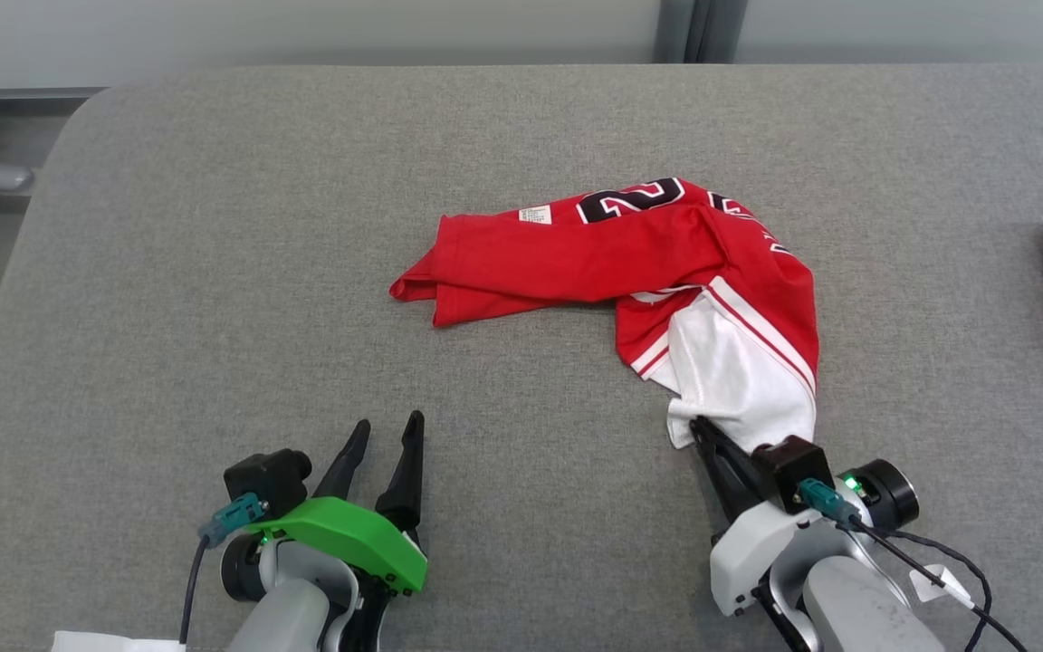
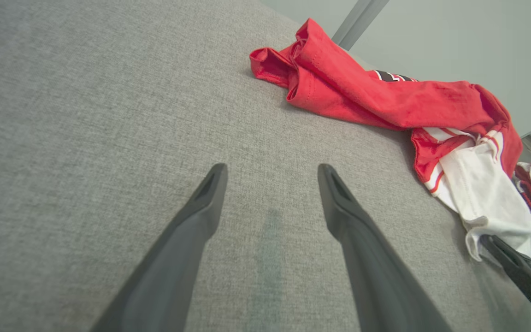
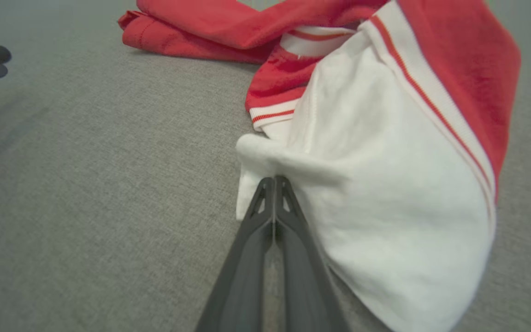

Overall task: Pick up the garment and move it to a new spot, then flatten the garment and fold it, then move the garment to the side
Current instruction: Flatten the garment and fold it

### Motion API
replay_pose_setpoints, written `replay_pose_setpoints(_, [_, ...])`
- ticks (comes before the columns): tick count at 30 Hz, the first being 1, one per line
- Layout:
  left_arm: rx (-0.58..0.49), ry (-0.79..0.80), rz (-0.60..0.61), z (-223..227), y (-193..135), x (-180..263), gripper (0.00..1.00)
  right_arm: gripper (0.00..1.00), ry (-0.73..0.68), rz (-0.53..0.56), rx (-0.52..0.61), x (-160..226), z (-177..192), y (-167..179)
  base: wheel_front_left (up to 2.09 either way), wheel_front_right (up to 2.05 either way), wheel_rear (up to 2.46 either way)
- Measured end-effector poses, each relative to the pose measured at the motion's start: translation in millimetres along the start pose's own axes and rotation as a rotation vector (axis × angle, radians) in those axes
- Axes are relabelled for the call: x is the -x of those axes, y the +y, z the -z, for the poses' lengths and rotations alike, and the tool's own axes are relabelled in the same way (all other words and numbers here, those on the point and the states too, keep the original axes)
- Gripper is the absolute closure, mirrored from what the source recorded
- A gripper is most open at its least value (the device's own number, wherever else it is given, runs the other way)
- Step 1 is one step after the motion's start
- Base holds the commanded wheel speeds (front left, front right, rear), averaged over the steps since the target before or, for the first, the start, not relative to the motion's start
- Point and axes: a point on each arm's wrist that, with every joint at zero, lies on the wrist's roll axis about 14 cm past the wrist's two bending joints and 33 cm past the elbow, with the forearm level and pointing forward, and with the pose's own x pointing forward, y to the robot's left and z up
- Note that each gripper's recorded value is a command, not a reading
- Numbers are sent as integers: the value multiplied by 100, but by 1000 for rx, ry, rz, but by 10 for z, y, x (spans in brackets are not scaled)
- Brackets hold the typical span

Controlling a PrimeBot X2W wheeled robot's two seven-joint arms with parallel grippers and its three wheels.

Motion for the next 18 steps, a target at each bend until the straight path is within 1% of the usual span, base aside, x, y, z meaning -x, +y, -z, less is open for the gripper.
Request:
replay_pose_setpoints(5, [-4,5,9,17,-31,-7,0,100,-63,44,-10,-2,-199,-147,0,0,0])
replay_pose_setpoints(9, [-6,11,24,38,-83,-22,0,100,-172,115,-18,-10,-556,-425,0,0,0])
replay_pose_setpoints(11, [-8,20,33,66,-108,-33,0,100,-230,186,-10,-9,-776,-752,0,0,0])
replay_pose_setpoints(14, [-28,64,56,207,-169,-24,0,100,-286,275,78,-15,-1099,-1275,0,0,0])
replay_pose_setpoints(18, [-45,102,73,315,-202,-31,0,100,-323,345,164,-130,-1449,-1724,0,0,0])
